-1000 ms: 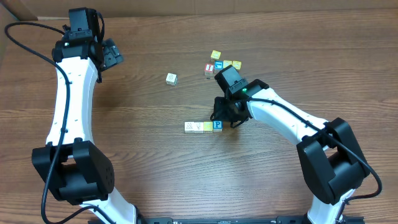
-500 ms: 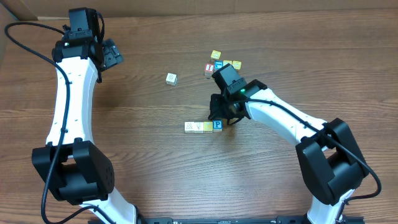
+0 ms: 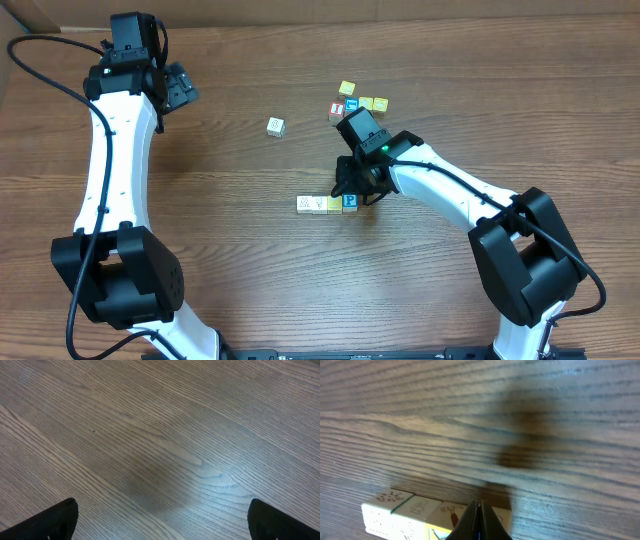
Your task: Flip 5 blocks
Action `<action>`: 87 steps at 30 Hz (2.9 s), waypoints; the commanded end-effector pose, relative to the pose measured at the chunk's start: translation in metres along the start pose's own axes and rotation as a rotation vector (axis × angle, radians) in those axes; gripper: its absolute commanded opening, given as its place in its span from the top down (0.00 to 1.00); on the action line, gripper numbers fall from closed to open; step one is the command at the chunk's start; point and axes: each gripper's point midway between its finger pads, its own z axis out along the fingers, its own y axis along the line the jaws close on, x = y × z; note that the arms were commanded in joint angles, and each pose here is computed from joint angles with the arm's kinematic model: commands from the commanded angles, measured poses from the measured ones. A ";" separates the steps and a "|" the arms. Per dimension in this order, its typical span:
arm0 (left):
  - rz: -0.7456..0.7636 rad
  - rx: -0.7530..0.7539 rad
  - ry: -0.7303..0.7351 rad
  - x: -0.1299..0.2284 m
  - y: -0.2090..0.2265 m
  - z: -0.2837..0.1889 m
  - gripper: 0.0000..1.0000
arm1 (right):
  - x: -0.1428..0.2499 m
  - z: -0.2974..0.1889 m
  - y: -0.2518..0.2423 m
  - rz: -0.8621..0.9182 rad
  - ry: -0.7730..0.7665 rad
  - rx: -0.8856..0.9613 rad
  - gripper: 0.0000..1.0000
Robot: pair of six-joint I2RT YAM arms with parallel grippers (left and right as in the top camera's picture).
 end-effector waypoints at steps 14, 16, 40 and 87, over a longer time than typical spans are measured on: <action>-0.035 -0.002 -0.034 -0.010 0.003 -0.010 0.00 | 0.011 0.003 0.000 -0.003 0.046 0.009 0.96; -0.035 -0.002 -0.034 -0.010 0.003 -0.010 0.00 | 0.012 0.003 -0.001 -0.002 0.050 0.011 0.96; -0.035 -0.002 -0.034 -0.010 0.003 -0.010 0.00 | -0.031 -0.028 -0.019 0.048 -0.037 0.007 0.96; -0.035 -0.002 -0.034 -0.010 0.003 -0.010 0.00 | -0.001 -0.020 -0.018 0.023 0.047 0.024 0.86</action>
